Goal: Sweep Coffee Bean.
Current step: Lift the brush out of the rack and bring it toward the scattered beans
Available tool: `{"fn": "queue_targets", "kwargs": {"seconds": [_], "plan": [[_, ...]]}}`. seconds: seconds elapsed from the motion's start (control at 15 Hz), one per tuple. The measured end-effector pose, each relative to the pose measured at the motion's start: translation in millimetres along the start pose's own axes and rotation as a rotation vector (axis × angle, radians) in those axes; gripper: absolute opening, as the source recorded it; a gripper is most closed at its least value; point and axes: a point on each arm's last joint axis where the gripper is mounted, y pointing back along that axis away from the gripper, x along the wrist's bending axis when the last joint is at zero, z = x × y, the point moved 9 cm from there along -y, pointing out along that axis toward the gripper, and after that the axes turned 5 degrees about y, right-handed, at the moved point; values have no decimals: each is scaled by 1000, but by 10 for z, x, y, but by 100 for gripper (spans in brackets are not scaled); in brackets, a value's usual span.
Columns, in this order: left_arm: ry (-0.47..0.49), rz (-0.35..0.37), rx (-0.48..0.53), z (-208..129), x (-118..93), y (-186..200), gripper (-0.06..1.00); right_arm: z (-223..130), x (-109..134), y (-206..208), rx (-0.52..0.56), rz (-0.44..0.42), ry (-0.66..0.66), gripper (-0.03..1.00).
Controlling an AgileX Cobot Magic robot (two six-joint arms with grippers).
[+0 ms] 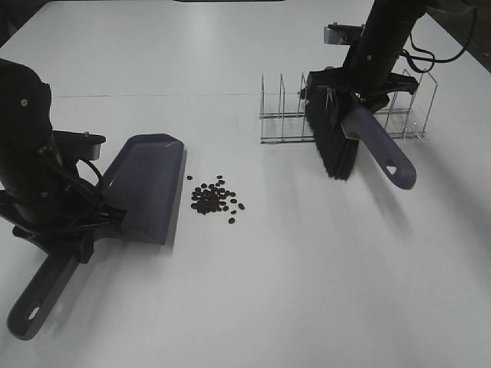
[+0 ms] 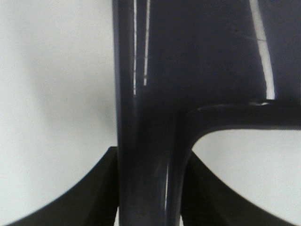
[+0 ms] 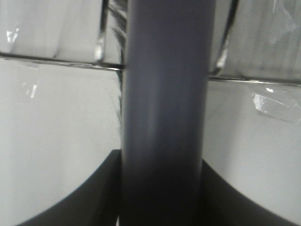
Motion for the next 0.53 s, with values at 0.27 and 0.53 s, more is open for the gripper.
{"fn": "queue_targets", "kwargs": {"seconds": [0.27,0.53], "plan": [[1,0,1,-1,0,-3,31,0,-3,-23,2,-1,0,34],[2,-2,0,2,-3,-3,31,-5,-7,-55,7,-2,0,34]]}}
